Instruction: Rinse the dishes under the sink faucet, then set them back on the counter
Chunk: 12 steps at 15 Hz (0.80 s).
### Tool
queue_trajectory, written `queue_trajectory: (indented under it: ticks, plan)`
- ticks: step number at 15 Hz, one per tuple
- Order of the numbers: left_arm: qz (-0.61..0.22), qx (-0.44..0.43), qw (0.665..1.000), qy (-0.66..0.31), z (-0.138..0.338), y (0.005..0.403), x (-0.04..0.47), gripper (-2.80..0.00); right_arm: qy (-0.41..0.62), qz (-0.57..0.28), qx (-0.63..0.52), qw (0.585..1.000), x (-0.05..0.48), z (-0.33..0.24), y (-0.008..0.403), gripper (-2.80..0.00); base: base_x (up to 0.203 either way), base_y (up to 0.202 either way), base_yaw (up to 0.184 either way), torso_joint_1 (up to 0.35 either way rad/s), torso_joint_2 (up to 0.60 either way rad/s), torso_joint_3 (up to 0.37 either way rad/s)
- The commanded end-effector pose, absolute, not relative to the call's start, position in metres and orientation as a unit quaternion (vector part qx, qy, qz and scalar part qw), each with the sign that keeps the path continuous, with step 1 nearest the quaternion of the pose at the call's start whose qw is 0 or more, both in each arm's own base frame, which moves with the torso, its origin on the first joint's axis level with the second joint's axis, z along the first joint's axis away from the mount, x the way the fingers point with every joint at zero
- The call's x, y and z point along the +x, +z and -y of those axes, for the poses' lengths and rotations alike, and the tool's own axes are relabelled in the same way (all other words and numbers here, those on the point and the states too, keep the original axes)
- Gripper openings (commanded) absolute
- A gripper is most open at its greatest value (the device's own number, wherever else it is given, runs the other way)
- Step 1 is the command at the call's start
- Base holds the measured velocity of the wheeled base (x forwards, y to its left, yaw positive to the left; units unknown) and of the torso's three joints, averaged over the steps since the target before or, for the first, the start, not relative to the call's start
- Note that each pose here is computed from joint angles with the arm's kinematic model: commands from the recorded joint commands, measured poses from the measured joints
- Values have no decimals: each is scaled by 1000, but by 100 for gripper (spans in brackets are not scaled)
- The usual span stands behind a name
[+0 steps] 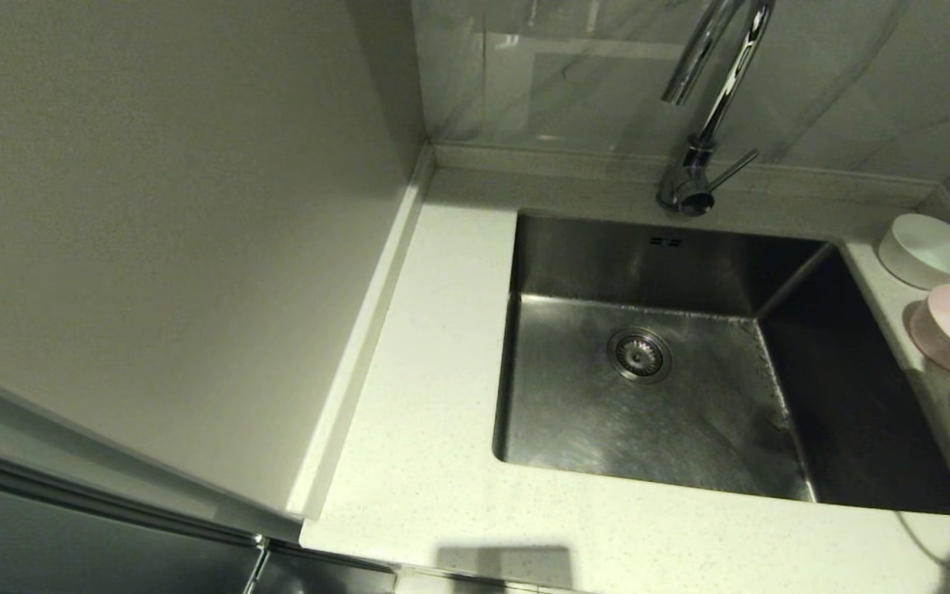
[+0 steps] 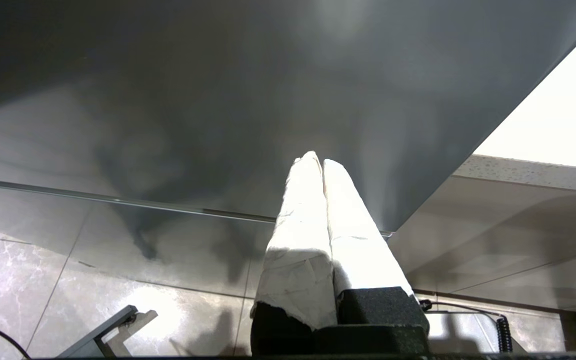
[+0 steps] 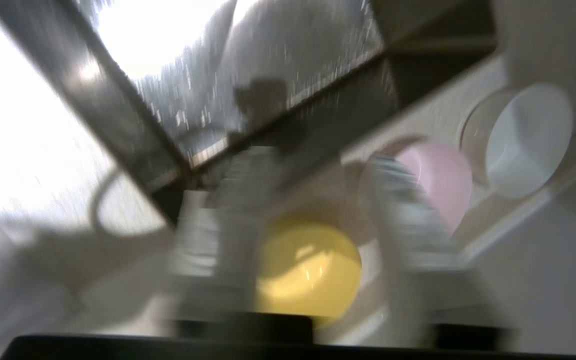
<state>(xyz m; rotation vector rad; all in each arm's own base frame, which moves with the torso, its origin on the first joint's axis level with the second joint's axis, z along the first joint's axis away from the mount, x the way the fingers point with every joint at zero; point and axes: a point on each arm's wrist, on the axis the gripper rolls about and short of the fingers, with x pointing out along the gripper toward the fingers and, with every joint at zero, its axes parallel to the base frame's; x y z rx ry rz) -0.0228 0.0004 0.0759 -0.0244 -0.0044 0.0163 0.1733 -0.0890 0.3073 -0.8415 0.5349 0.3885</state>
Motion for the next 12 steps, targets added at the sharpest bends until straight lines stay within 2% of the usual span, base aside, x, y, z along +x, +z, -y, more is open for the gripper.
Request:
queue_trajectory:
  ticks: [1, 6, 8, 10, 12]
  plan:
    - [3, -12, 1000, 8, 0, 76, -23, -280, 188, -228, -374, 879, 177, 75, 320, -280, 0, 0, 0, 0, 0, 0]
    - [3, -12, 1000, 8, 0, 76, -23, -280, 170, -210, -227, 936, 193, 55, 334, -280, 0, 0, 0, 0, 0, 0]
    - [3, -12, 1000, 8, 0, 76, -23, -280, 128, -270, -147, 943, 184, 38, 332, -280, 0, 0, 0, 0, 0, 0]
    - [3, -12, 1000, 8, 0, 76, -23, -280, 68, -365, -78, 925, 156, 25, 320, -280, 0, 0, 0, 0, 0, 0]
    - [3, -12, 1000, 8, 0, 76, -23, -280, 11, -391, -61, 918, 135, 23, 304, -280, 0, 0, 0, 0, 0, 0]
